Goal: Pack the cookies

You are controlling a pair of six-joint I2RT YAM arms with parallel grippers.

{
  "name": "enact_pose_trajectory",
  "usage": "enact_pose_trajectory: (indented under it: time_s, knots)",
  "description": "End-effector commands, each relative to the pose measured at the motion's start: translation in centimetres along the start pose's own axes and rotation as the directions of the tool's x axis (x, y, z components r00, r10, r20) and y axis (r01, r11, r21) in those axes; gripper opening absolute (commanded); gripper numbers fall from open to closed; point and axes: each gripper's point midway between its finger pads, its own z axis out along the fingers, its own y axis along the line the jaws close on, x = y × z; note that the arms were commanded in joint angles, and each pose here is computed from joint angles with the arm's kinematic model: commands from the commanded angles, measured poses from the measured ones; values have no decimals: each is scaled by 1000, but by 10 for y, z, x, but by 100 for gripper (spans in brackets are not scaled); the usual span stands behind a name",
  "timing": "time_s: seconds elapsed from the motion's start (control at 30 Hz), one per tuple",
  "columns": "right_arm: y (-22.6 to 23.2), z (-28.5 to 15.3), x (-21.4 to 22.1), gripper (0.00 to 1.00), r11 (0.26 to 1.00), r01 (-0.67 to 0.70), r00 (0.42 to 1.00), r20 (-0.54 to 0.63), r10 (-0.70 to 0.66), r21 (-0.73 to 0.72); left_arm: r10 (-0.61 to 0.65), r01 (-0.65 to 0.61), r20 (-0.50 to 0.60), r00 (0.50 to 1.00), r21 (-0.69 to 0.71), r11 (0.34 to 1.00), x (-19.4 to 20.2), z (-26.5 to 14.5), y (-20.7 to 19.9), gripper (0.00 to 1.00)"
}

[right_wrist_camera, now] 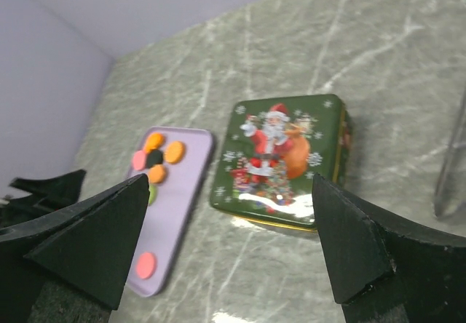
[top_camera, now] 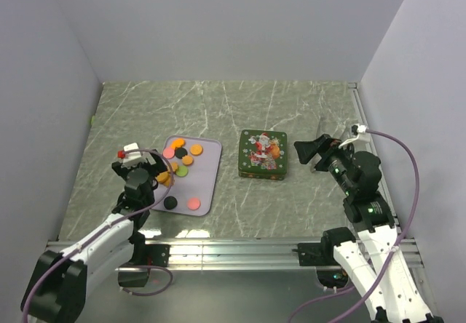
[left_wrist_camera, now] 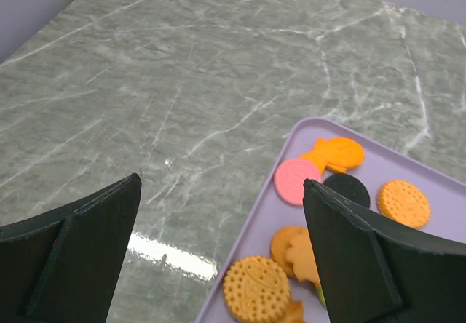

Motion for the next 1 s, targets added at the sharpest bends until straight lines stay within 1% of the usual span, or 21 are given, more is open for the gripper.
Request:
enact_pose_trajectory:
  time_s: [0.0,0.07,0.1,0.23,0.27,0.33,0.37,0.43,0.47,0.53,0.57,0.6,0.67,0.7,0.73,0.8,0.83,0.87,0.9,0.93,0.97]
  knots:
    - [-14,9,-10,99,996,67,995,76,-71,54,-75,74,95,993,11,997,-18,8,-3,99]
    - [-23,12,-11,99,993,66,994,85,-74,96,-79,78,112,991,8,997,-19,12,0,99]
    - [-28,13,-12,99,990,66,993,90,-78,124,-67,65,99,993,14,998,-17,17,-3,99]
    - [-45,21,-5,100,979,73,993,73,-88,191,38,-46,119,992,63,997,-22,30,-13,99]
    - [-51,26,2,100,976,69,995,55,-82,208,47,-55,127,991,59,997,-25,34,-12,99]
    - [-57,31,3,100,973,65,995,65,-81,223,64,-73,133,989,68,995,-25,39,-14,99]
    - [-64,36,13,100,969,74,996,36,-85,236,72,-85,130,989,92,992,-24,41,-18,99]
    - [-64,43,14,100,971,107,992,41,-119,214,91,-105,133,987,104,989,-25,48,-22,99]
    - [-72,48,25,100,967,124,991,15,-131,224,97,-111,132,987,100,989,-25,52,-22,99]
    - [-73,54,21,100,964,167,983,44,-179,208,121,-131,112,986,84,988,-22,65,-24,99]
    - [-84,57,33,100,953,199,978,20,-209,227,121,-130,119,986,72,989,-28,73,-25,100]
    - [-85,61,26,100,953,201,973,66,-221,227,131,-139,102,986,66,988,-19,77,-23,99]
    - [-108,63,39,100,934,204,971,64,-232,295,100,-109,151,983,55,992,-27,82,-21,99]
    - [-109,65,32,100,930,216,961,102,-256,297,99,-104,111,989,32,994,-19,86,-16,100]
    - [-114,67,31,100,923,221,957,111,-267,314,86,-90,90,992,47,995,-17,88,-16,99]
    - [-115,71,22,100,909,263,938,133,-319,323,54,-59,132,990,36,998,-22,85,-7,99]
    - [-118,75,23,100,900,293,930,120,-346,322,30,-39,127,991,72,997,-21,83,-10,100]
    - [-118,77,20,100,881,347,909,115,-400,323,23,-30,116,993,66,997,-14,79,1,100]
    - [-118,80,14,100,872,363,897,132,-423,329,-9,-7,176,984,88,996,-22,77,0,99]
    - [-124,85,17,100,861,377,894,108,-435,342,-3,-12,178,984,81,997,-19,76,4,100]
    - [-128,87,18,100,849,393,887,97,-451,352,-11,-5,175,984,89,996,-28,82,-1,100]
